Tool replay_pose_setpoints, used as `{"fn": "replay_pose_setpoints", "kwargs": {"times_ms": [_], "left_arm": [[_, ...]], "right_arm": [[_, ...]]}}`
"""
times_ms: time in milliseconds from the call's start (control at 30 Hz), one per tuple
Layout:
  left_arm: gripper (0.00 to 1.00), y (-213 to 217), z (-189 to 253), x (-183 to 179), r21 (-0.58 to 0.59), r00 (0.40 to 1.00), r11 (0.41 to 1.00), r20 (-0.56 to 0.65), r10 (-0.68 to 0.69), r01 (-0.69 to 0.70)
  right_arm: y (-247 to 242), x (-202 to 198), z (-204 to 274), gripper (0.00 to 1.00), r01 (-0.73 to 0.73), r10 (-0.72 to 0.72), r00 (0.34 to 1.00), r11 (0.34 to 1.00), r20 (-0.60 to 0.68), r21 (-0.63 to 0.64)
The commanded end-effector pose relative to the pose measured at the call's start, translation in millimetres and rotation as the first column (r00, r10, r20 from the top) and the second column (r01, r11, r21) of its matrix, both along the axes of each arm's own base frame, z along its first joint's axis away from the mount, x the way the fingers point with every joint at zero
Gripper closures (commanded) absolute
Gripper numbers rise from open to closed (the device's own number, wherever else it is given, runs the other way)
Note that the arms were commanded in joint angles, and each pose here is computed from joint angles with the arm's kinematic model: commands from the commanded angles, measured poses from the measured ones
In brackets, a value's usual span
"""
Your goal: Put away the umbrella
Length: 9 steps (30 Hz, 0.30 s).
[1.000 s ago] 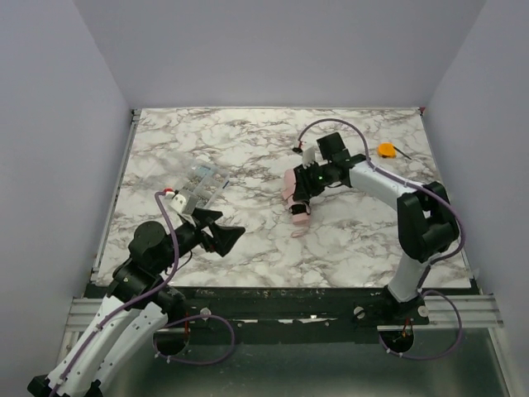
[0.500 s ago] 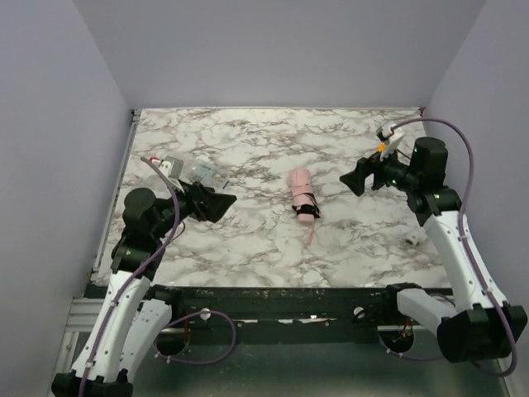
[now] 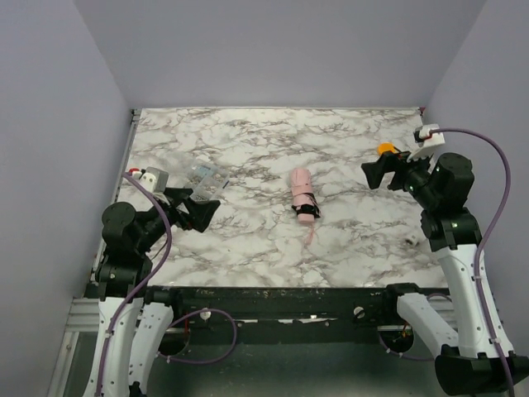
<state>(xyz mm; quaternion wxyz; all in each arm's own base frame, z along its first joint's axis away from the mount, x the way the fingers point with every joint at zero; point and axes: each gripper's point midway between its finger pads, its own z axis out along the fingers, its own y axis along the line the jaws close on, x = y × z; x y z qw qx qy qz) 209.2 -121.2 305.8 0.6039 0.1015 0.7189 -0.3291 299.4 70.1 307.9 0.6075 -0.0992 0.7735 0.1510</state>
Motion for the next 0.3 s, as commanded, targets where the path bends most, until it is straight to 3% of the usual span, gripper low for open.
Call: {"fn": "replay_pose_setpoints", "kwargs": {"times_ms": [0, 267], "left_arm": [[0.01, 12.1, -11.1, -3.2, 0.062, 0.998, 0.996, -0.009, 0.058, -0.057], [0.02, 9.9, -11.1, -5.6, 0.049, 0.999, 0.998, -0.001, 0.046, -0.046]], "right_arm": [[-27.0, 1.2, 10.8, 0.00, 0.193, -0.194, 0.981, 0.979, 0.017, 0.065], [-25.0, -4.5, 11.3, 0.00, 0.163, -0.165, 0.986, 0.985, 0.021, 0.057]]}}
